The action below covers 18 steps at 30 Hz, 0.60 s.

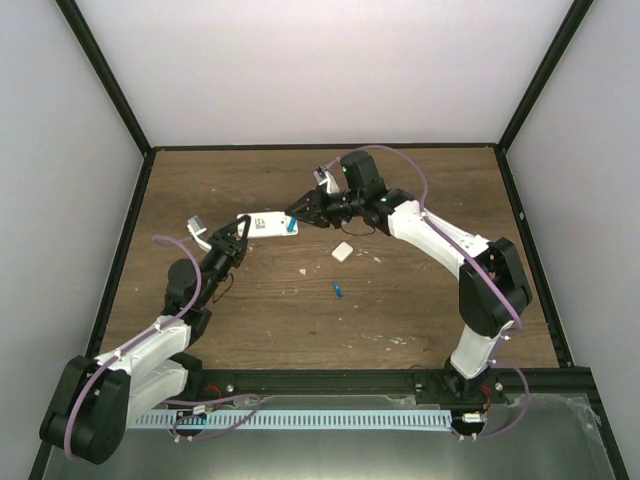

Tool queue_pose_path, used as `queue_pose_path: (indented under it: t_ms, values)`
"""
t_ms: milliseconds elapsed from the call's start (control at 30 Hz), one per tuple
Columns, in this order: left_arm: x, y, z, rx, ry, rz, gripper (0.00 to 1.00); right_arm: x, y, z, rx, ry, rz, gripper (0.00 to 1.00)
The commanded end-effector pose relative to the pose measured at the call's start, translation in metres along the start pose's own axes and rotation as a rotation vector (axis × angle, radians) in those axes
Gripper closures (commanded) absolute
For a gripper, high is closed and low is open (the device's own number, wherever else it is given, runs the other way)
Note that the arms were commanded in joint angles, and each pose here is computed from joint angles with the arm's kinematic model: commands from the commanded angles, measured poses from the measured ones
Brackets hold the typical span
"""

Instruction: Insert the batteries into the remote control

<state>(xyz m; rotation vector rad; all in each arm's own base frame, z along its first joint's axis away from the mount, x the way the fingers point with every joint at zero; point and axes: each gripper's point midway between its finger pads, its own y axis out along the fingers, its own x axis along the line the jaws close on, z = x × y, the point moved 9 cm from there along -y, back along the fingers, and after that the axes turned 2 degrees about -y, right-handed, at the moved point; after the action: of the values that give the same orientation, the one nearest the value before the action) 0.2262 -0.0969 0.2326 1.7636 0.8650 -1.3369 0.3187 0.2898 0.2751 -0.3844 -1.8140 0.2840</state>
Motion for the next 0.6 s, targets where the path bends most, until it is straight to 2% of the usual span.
queue_pose_path:
  t_ms: [0,167,567]
  values:
    - [-0.001,-0.001,0.001,0.002,0.0,0.016,1.0,0.026,-0.008,-0.003,-0.017,-0.077,-0.052,0.79]
    - [0.001,-0.002,0.001,-0.004,0.015,-0.002,1.0,0.037,-0.017,-0.01,-0.061,-0.124,0.021,0.77]
    - [0.001,0.002,-0.001,-0.007,0.05,-0.033,1.0,0.031,-0.013,-0.007,-0.027,-0.107,0.06,0.79]
